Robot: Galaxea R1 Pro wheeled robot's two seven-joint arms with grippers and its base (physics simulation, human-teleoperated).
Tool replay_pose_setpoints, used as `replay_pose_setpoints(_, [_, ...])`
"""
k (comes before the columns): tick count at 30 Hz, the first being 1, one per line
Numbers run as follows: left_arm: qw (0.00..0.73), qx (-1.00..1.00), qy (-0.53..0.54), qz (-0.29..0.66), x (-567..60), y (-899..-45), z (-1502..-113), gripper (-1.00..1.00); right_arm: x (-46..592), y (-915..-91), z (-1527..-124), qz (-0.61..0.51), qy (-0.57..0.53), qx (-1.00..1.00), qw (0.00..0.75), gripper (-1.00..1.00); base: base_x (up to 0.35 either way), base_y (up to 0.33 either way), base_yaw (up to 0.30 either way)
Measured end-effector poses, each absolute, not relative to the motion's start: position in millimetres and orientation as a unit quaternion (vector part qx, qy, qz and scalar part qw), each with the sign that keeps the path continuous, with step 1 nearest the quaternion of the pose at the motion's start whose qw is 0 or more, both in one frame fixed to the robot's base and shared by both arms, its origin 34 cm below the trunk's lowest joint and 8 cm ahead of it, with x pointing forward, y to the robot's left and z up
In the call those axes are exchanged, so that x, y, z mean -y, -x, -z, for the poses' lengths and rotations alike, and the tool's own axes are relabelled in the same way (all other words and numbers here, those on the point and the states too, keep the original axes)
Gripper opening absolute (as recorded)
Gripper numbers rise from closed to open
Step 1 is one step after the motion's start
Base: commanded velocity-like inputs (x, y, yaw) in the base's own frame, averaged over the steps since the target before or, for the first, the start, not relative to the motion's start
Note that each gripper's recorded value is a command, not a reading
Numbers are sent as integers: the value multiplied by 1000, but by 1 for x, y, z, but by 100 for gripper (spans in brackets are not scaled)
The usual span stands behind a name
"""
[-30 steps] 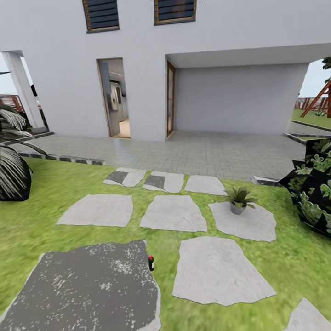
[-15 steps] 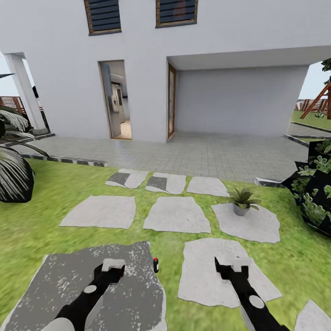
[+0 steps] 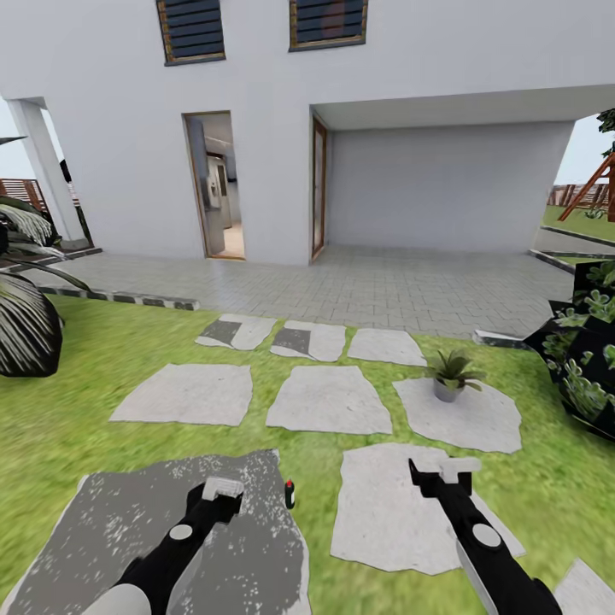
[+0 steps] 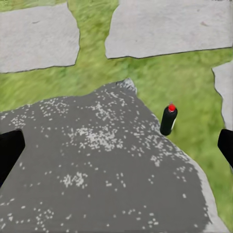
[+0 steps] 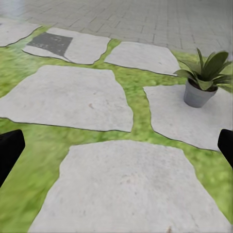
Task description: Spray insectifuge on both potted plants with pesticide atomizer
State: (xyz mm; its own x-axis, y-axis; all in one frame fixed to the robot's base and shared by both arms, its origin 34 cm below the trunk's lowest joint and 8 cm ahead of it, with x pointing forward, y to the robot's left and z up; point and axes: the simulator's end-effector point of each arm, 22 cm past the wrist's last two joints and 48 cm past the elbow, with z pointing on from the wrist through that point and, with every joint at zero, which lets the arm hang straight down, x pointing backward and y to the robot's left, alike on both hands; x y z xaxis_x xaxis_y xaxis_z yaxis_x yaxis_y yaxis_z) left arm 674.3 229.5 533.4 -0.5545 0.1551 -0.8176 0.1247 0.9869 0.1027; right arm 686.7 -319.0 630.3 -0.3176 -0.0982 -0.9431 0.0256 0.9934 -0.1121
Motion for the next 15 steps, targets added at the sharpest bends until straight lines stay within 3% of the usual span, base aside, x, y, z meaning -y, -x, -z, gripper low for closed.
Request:
replay_pose_setpoints(6, [467, -881, -79, -13, -228, -676, -535, 100, 320, -686, -629, 54, 23, -811, 582, 100, 307, 0, -8])
replay_pose_setpoints(15, [469, -880, -77, -12, -228, -677, -537, 100, 318, -686, -628, 53, 24, -811, 582, 100, 319, -55, -179])
